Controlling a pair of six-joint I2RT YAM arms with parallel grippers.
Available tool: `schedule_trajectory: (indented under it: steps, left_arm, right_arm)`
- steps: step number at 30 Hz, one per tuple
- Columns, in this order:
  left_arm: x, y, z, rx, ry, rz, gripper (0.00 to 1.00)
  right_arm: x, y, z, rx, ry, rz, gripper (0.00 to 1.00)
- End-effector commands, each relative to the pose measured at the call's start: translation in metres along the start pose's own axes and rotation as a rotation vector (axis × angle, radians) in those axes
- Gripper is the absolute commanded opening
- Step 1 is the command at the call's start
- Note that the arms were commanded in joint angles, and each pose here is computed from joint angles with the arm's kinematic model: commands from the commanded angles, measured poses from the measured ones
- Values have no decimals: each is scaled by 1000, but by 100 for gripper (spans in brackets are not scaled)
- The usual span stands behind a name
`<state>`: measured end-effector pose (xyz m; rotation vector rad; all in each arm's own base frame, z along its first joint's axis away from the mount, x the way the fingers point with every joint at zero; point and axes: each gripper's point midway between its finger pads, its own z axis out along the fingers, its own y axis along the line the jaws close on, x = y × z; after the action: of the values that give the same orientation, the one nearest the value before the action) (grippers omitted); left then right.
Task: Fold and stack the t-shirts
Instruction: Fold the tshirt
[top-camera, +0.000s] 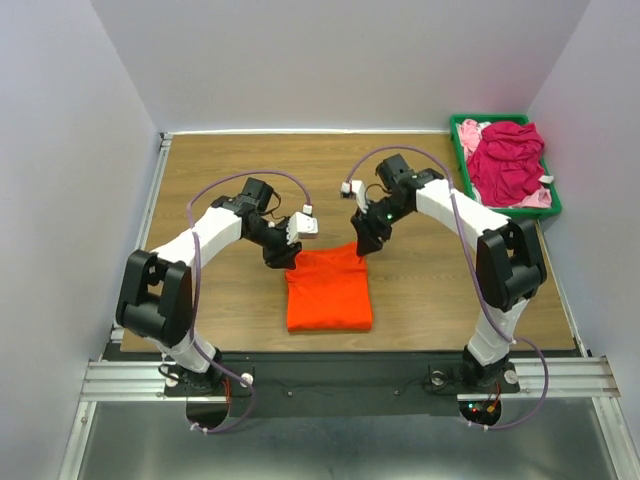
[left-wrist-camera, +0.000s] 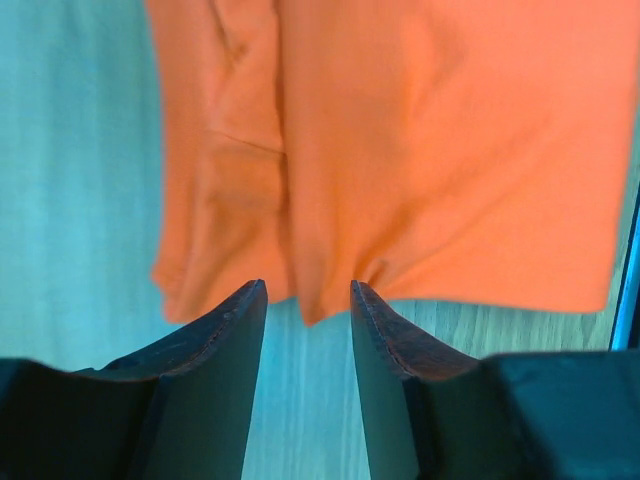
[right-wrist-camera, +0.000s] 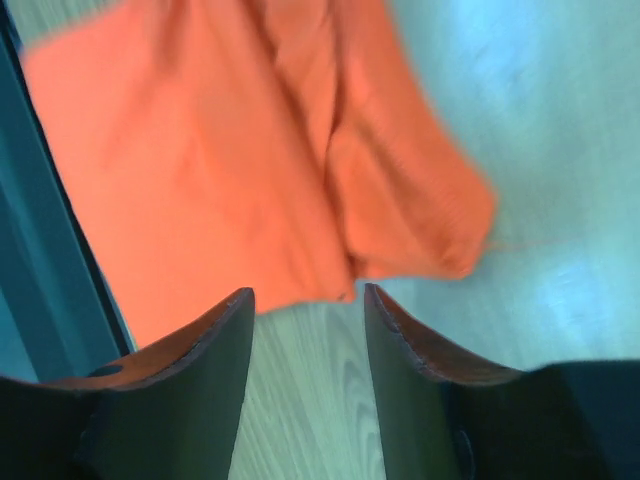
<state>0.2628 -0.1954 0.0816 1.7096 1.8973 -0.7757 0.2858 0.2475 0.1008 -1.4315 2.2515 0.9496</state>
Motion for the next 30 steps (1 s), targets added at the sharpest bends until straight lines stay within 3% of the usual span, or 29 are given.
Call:
schedule_trajectory:
  steps: [1, 6, 16, 22, 24, 28, 29, 30]
  left_arm:
    - [-46, -6, -11, -35, -86, 80, 51]
    - [-69, -4, 10, -52, -98, 114, 51]
    - [-54, 5, 55, -10, -24, 84, 50]
    - [-42, 2, 68, 21, 4, 76, 43]
    - [-42, 2, 70, 24, 6, 75, 36]
    - [-48, 1, 67, 26, -8, 91, 13]
    - [-49, 0, 66, 30, -11, 95, 2]
    - [-51, -4, 65, 40, -18, 99, 0]
  right_arm:
    - [-54, -8, -16, -17, -140, 61, 50]
    - [-67, -24, 12, -116, -146, 197, 36]
    - [-72, -29, 34, -213, -153, 347, 33]
    - [-68, -27, 42, -258, -146, 385, 33]
    - [-67, -25, 44, -271, -144, 396, 33]
    - [-67, -23, 53, -301, -136, 409, 33]
    - [-67, -21, 55, -314, -135, 410, 32]
    - [-68, -19, 57, -325, -133, 410, 32]
